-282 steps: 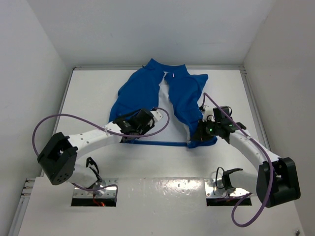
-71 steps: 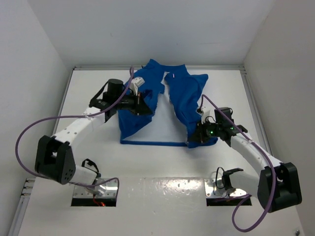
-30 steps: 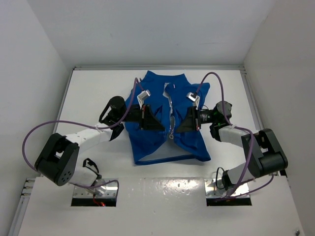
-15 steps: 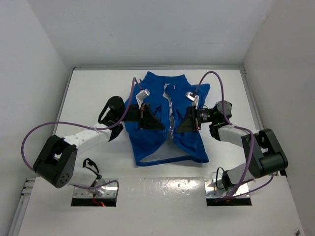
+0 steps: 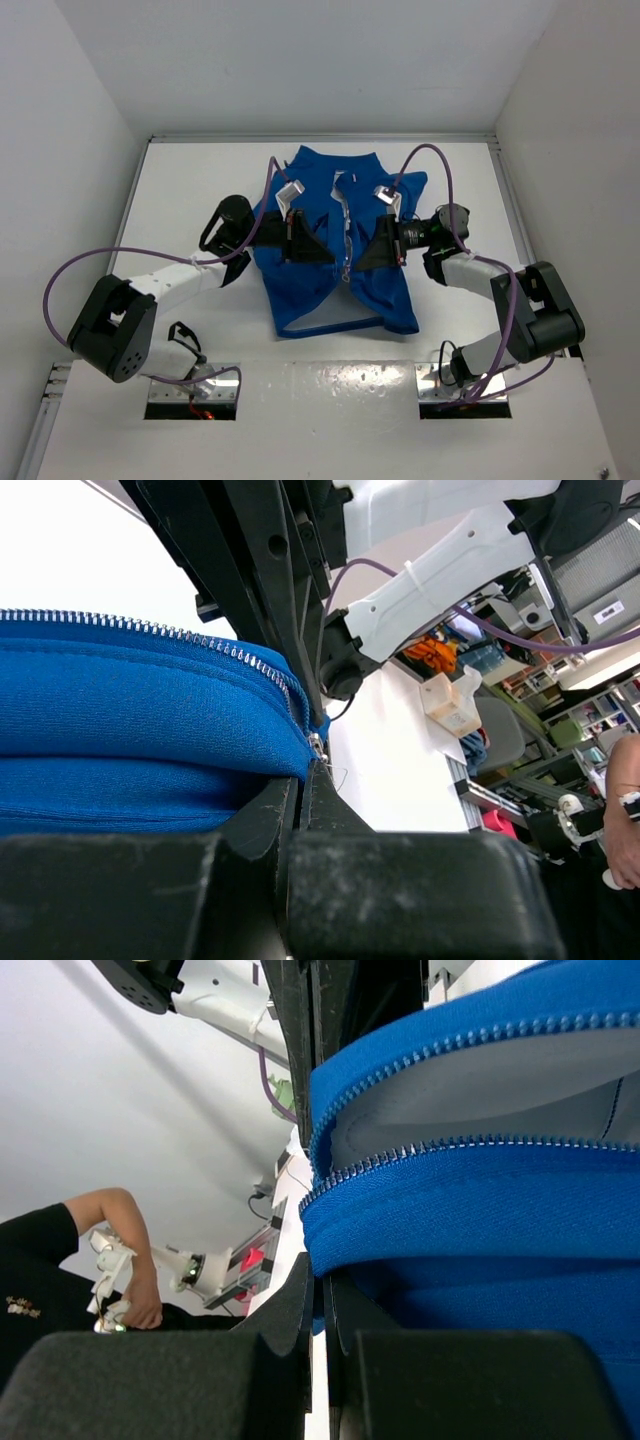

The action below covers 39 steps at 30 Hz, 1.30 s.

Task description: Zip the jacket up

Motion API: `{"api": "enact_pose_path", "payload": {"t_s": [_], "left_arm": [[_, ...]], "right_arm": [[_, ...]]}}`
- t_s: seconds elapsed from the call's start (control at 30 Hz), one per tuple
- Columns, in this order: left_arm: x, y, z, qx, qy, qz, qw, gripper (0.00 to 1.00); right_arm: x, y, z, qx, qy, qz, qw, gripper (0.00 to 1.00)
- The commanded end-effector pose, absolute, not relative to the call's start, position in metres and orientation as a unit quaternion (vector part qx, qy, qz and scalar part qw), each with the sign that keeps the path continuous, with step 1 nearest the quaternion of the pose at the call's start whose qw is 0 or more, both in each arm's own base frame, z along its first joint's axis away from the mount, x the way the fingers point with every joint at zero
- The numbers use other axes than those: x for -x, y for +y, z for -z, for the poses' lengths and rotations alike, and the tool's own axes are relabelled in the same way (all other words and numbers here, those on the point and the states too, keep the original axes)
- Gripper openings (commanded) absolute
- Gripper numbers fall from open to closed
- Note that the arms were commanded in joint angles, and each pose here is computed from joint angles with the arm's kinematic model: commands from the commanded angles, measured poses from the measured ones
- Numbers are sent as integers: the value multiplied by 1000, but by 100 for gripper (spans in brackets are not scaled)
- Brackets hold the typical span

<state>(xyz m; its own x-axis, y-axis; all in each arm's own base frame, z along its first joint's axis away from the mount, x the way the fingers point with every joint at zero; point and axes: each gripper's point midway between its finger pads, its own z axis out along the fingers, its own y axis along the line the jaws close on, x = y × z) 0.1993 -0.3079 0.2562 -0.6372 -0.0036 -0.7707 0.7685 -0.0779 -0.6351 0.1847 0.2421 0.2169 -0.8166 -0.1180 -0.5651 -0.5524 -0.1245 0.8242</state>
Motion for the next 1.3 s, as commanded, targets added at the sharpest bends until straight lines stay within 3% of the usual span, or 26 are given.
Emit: {"api": "enact_pose_path", "payload": {"t_s": [0.0, 0.63, 0.9, 0.93, 0.97, 1.2, 1.27], "left_arm": [[-192, -310, -277, -352, 572, 670, 316, 0], [-180, -303, -267, -358, 580, 665, 304, 0], [-179, -305, -257, -457, 558, 627, 296, 0], [-175, -302, -255, -459, 573, 627, 261, 0], [-178, -302, -253, -496, 547, 611, 286, 0], [-174, -302, -252, -513, 530, 621, 266, 0], [-173, -301, -251, -511, 532, 622, 262, 5]], "right_arm": [[-189, 244, -246, 336, 593, -690, 245, 0], [-204, 241, -252, 325, 597, -687, 257, 0], [-186, 245, -244, 350, 592, -689, 228, 0], [-185, 245, -242, 353, 593, -688, 223, 0], [-184, 244, -243, 357, 592, -688, 221, 0], [-181, 244, -239, 371, 590, -685, 210, 0], [-180, 244, -240, 373, 589, -685, 212, 0]]}}
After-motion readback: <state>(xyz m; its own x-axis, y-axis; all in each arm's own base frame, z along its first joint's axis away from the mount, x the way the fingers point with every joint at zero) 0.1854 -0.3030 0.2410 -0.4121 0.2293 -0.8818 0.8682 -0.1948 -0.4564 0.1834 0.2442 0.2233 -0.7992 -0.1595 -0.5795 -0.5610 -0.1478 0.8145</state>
